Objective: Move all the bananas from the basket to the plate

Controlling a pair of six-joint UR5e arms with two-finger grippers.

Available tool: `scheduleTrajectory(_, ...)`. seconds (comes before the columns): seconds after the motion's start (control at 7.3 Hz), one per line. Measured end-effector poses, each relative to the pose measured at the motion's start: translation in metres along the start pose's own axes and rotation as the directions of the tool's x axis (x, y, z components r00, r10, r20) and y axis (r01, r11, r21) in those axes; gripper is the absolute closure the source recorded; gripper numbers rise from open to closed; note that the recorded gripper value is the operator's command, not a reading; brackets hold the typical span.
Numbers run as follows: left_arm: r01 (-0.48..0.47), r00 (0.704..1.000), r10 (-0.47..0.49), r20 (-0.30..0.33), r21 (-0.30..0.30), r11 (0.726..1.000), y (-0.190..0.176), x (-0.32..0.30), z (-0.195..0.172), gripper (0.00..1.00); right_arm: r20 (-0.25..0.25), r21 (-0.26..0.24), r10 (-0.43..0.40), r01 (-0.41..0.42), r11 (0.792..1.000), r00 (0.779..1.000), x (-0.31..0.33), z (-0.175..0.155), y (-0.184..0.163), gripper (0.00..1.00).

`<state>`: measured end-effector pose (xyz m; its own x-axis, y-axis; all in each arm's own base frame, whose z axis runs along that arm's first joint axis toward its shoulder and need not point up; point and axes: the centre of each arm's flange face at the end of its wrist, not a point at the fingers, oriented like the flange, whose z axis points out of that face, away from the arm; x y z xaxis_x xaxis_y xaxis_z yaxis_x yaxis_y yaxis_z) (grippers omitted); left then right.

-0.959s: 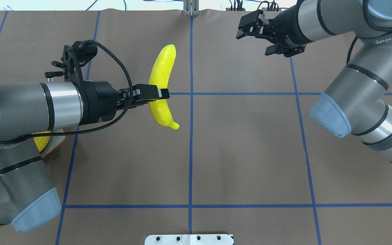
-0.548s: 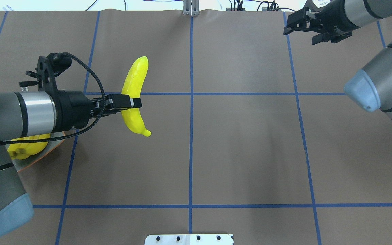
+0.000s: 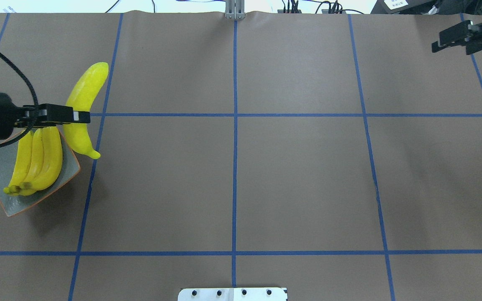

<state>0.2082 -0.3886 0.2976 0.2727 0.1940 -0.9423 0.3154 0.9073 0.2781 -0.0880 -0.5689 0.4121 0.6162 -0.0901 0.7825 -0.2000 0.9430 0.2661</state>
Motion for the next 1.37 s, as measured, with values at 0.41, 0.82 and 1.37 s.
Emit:
scheduleTrajectory(0.41, -0.296, 0.944, 0.303, 0.133, -0.069, 0.953, 0.001, -0.084, -0.02, 1.0, -0.045, -0.04, -0.156, 0.155, 0.987, 0.987, 0.12, -0.013, 0.017, 0.0)
scheduleTrajectory(0.82, -0.522, 0.798, 0.556, 0.233, -0.193, 0.831, 0.008, -0.167, -0.024, 1.0, -0.065, -0.079, -0.251, 0.245, 0.966, 0.966, 0.189, -0.015, 0.038, 0.0)
scheduleTrajectory(1.37, -0.712, 0.557, 0.783, 0.276, -0.327, 0.621, 0.026, -0.2, -0.002, 1.0, -0.07, -0.084, -0.267, 0.261, 0.962, 0.961, 0.204, -0.018, 0.046, 0.0)
